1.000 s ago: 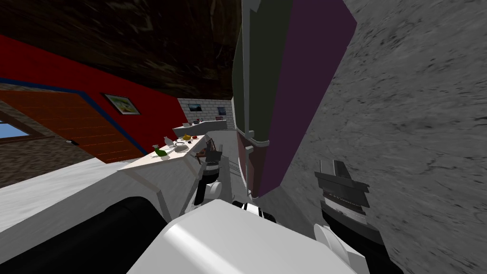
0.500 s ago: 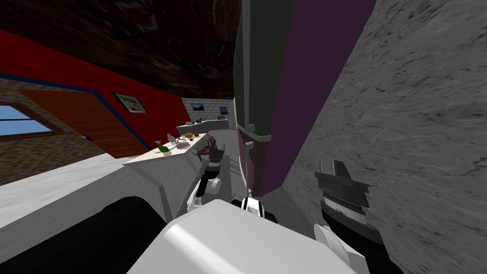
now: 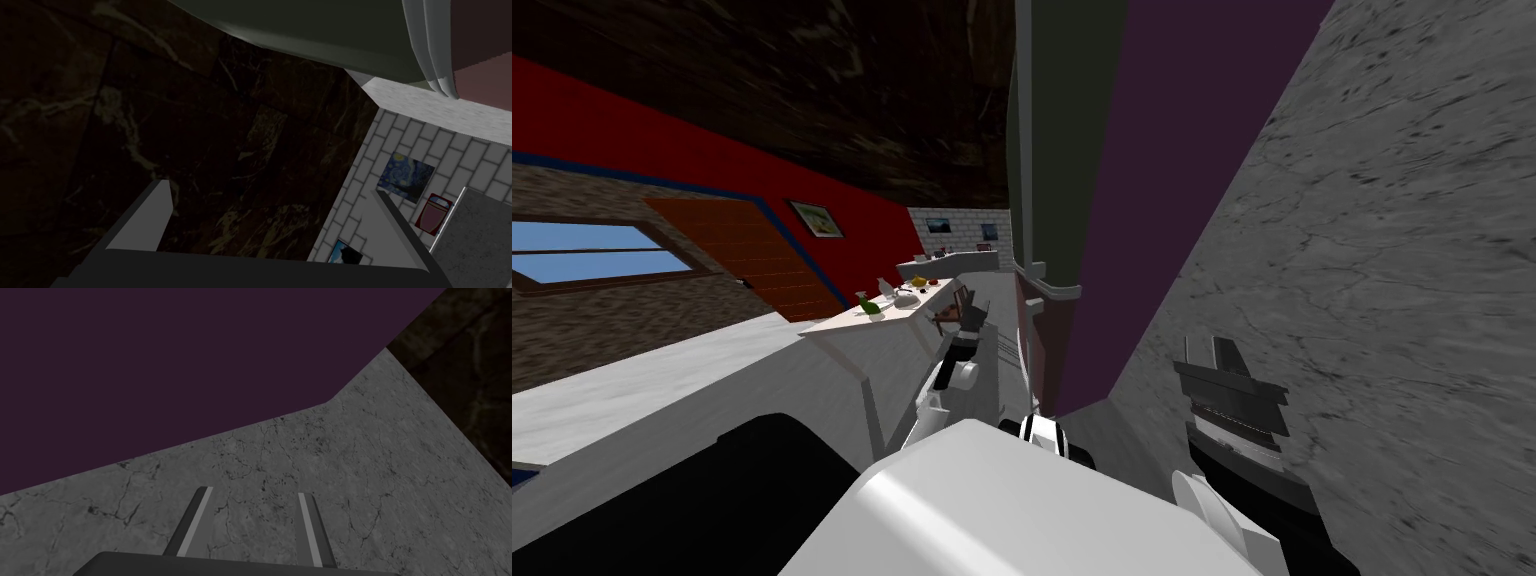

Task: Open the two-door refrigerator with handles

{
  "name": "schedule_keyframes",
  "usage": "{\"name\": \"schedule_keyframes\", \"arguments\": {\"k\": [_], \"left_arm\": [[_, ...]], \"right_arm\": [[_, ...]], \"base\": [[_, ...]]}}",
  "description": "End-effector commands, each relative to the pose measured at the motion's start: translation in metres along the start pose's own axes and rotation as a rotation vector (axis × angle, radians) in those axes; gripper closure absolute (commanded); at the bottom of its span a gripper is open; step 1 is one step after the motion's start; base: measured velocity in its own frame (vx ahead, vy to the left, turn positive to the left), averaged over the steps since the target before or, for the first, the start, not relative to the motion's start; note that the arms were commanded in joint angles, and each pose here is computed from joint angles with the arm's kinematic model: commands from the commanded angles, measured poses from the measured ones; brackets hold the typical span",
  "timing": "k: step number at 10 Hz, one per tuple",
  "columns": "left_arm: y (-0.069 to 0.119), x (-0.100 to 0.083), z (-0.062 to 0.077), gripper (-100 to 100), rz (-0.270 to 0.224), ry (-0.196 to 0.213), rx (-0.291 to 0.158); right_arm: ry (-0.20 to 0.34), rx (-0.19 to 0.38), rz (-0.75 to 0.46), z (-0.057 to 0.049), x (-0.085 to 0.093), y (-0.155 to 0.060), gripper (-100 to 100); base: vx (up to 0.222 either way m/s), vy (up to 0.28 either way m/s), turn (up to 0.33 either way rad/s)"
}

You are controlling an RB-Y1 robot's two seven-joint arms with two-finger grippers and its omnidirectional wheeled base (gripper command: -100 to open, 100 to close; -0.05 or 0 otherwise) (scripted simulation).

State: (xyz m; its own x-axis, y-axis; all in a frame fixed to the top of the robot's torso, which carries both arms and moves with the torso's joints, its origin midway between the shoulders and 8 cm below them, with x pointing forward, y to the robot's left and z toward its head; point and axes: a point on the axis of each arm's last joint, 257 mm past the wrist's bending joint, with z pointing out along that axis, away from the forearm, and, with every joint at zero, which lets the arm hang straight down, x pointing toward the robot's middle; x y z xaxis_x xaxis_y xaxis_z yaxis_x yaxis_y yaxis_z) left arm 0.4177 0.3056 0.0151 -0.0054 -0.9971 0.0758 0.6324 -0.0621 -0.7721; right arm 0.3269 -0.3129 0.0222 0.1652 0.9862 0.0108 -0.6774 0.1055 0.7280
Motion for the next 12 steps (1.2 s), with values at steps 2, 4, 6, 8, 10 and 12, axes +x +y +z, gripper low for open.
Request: {"name": "schedule_keyframes", "arguments": {"k": [2,4,6,8,10,12], "left_arm": [[0.028,-0.011,0.022,-100,0.012,-0.008,-0.058],[0.039,-0.016,0.037,-100,0.010,-0.016,-0.077],[0.051,-0.022,0.052,-100,0.007,-0.030,-0.100],[0.061,-0.028,0.066,-100,0.001,-0.046,-0.122],[0.059,-0.024,0.075,-100,-0.006,-0.040,-0.109],[0.071,-0.031,0.090,-100,-0.017,-0.059,-0.137]], "right_arm": [[0.000,0.000,0.000,0.000,0.000,0.000,0],[0.000,0.000,0.000,0.000,0.000,0.000,0],[0.000,0.000,0.000,0.000,0.000,0.000,0],[0.000,0.000,0.000,0.000,0.000,0.000,0],[0.000,0.000,0.000,0.000,0.000,0.000,0],[0.000,0.000,0.000,0.000,0.000,0.000,0]], "base": [[0.016,-0.068,0.111],[0.016,-0.075,0.117],[0.004,-0.073,0.101],[0.010,-0.084,0.106],[0.011,-0.059,0.058],[0.002,-0.064,0.132]]}}
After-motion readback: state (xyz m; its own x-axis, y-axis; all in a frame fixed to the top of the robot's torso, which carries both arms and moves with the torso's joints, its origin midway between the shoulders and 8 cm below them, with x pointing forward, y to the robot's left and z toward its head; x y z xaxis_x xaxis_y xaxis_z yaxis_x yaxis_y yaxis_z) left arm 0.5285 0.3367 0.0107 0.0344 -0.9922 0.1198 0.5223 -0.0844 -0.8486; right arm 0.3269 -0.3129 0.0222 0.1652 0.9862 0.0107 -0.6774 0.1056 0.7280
